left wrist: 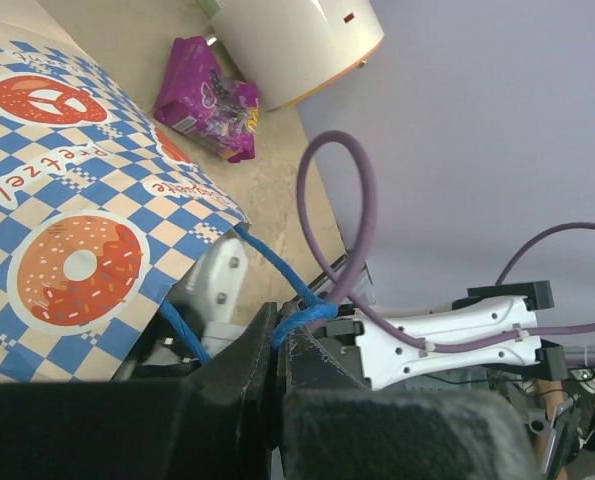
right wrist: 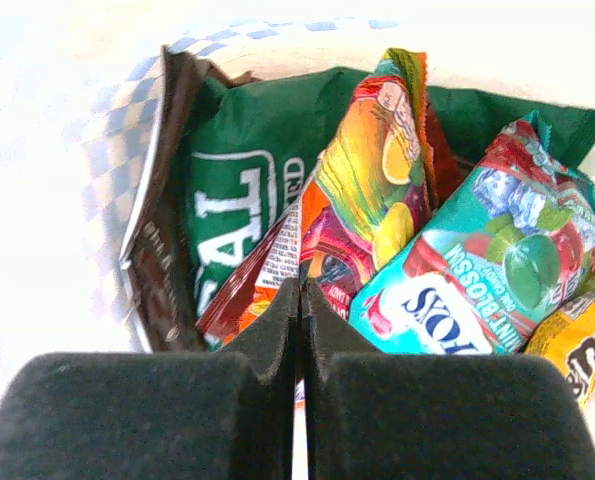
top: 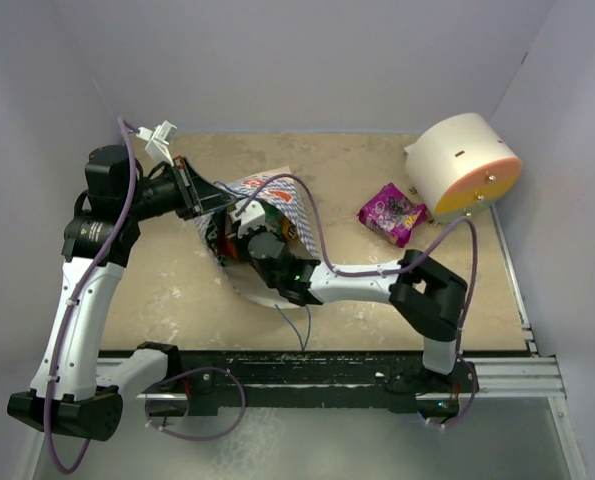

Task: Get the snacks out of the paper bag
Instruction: Take out the snack from the paper bag.

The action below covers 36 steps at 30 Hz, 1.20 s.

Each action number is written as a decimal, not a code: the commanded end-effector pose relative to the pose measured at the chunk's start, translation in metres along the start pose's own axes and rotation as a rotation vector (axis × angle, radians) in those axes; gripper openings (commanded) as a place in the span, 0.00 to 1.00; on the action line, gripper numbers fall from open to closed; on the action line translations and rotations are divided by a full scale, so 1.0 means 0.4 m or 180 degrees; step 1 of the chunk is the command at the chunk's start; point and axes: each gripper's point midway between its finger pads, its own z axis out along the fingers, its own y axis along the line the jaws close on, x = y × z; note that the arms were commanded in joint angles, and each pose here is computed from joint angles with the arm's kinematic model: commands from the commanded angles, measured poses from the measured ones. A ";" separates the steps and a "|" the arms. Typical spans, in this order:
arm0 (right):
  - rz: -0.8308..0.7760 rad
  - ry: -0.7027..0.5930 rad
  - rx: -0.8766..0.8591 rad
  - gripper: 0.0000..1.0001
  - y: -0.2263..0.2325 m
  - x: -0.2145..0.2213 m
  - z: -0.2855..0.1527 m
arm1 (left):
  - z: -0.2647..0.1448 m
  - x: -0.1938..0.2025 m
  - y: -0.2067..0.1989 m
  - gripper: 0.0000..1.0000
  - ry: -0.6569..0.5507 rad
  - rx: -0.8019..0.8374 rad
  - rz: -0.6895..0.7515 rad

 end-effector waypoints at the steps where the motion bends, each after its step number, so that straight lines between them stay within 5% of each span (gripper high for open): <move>1: 0.0368 -0.0122 -0.0472 0.00 0.036 -0.080 -0.067 | -0.014 -0.028 -0.041 0.00 -0.0171 0.0096 0.0192; 14: 0.0373 0.0081 -0.0786 0.00 -0.011 -0.160 -0.241 | 0.015 -0.036 0.010 0.00 -0.0147 -0.0098 0.0046; 30: 0.0329 -0.0139 -0.1159 0.00 -0.106 -0.416 -0.509 | 0.056 -0.041 0.085 0.00 -0.0040 -0.0351 -0.0066; 36: 0.0335 -0.0251 -0.0795 0.00 -0.231 -0.513 -0.622 | 0.060 -0.040 0.118 0.00 -0.0042 -0.0512 -0.0058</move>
